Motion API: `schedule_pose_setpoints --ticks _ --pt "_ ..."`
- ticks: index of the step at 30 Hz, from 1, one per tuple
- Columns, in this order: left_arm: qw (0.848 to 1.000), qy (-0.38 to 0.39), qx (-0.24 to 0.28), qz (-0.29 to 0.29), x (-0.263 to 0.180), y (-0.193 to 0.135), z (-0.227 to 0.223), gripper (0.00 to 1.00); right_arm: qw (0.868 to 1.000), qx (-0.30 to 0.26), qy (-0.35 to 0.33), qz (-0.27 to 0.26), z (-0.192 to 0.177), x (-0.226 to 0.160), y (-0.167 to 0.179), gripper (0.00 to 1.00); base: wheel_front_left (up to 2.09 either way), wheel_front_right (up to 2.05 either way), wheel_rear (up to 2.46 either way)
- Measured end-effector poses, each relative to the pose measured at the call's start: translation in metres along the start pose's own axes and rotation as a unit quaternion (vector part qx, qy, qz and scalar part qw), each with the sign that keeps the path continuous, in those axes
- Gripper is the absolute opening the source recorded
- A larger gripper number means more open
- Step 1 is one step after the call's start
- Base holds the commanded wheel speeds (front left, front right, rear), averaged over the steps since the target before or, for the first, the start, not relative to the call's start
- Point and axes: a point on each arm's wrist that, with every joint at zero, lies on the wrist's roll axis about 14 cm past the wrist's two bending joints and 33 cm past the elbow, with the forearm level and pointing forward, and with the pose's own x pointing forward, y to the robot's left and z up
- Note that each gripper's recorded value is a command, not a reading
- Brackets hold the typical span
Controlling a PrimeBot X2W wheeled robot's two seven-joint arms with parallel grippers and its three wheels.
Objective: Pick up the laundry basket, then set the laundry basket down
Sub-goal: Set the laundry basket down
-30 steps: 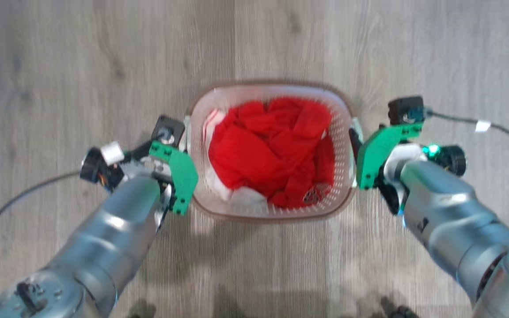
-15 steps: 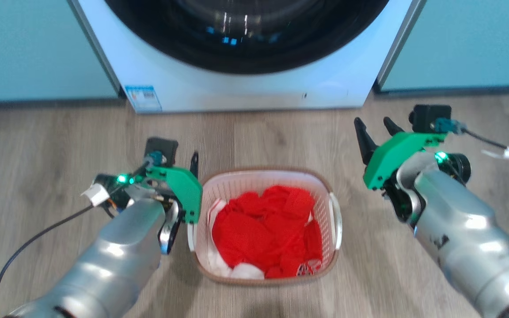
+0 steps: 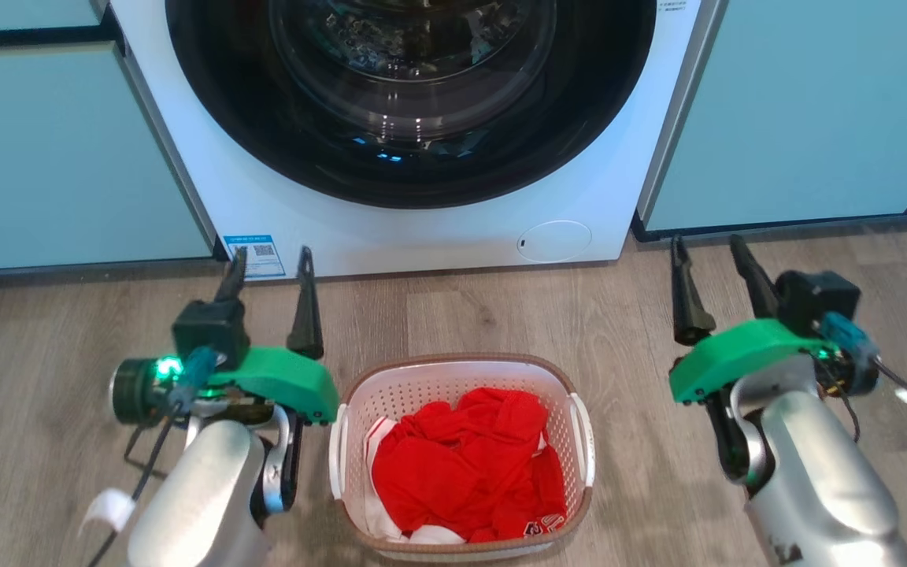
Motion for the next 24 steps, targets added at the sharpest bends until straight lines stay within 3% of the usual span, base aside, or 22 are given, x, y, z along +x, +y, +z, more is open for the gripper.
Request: schedule_pose_setpoints --ticks 6,13,24 --pt "0.997 -0.058 -0.032 0.037 -0.016 0.017 0.029 1.00 0.999 -0.033 -0.036 0.015 0.017 -0.010 0.012 1.00 0.00 0.00 0.00" --pt "0.998 -0.034 -0.003 0.047 -0.039 0.024 0.010 1.00 0.998 -0.039 -0.056 0.013 0.027 -0.021 0.014 1.00 0.00 0.00 0.00" --pt "1.000 -0.011 0.010 0.023 -0.047 0.007 -0.006 1.00 0.999 -0.050 -0.015 -0.012 0.001 -0.044 0.000 1.00 0.00 0.00 0.00"
